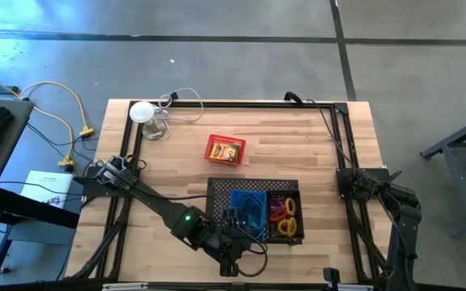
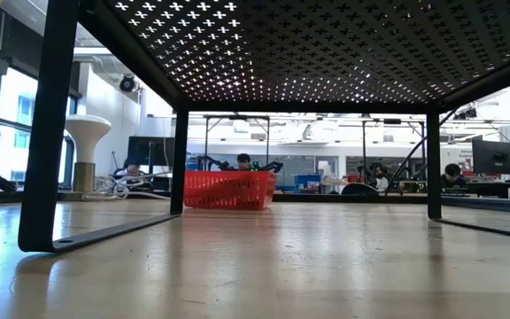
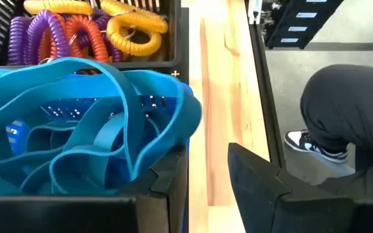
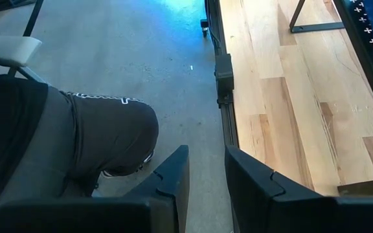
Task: Pick & Place Office Desk Supplies
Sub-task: Put the red bin with crayon boxes on the shelf
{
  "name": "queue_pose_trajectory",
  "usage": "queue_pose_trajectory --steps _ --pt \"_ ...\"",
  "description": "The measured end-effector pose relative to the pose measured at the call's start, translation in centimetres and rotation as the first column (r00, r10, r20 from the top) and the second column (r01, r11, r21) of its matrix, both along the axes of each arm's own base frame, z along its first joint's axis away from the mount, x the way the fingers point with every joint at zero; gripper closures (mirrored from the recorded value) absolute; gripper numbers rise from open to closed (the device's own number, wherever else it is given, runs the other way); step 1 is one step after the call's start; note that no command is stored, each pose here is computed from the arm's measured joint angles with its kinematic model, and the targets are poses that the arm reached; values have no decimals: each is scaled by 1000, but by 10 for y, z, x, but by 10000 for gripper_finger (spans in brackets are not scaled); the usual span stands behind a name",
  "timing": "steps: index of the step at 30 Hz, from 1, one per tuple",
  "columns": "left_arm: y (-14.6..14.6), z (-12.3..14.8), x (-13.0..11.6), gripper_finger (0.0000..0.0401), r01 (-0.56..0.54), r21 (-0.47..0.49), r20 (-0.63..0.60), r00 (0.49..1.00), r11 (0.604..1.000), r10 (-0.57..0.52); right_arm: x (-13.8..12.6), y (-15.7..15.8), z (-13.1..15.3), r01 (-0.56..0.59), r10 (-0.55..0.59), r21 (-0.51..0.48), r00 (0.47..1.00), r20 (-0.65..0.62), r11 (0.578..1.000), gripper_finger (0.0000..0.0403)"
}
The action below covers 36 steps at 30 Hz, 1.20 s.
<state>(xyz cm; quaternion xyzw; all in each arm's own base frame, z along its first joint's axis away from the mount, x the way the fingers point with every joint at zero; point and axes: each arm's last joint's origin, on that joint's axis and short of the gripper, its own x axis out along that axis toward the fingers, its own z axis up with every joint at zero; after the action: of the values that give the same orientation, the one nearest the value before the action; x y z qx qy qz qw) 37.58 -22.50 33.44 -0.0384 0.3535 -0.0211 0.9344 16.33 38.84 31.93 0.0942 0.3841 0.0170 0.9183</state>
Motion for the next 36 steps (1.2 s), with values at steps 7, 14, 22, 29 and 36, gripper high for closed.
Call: queue_pose_trajectory --steps 7,14,22,29,36 --pt "-4 5 1 293 37 14 57 998 999 -38 0 0 0 0 0 0 1000 0 1000 317" --pt "-9 34 -22 293 86 0 123 989 996 -85 0 0 0 0 0 0 1000 0 1000 317" --pt "-1 67 -72 293 -35 232 167 986 972 -4 0 0 0 0 0 0 1000 0 1000 317" --pt "39 68 -97 293 -178 397 39 983 901 177 1 -1 1 21 -20 -11 999 35 1000 317" --pt "95 60 -102 293 -240 522 -171 910 819 376 3 -2 1 36 -36 -13 998 51 999 317"
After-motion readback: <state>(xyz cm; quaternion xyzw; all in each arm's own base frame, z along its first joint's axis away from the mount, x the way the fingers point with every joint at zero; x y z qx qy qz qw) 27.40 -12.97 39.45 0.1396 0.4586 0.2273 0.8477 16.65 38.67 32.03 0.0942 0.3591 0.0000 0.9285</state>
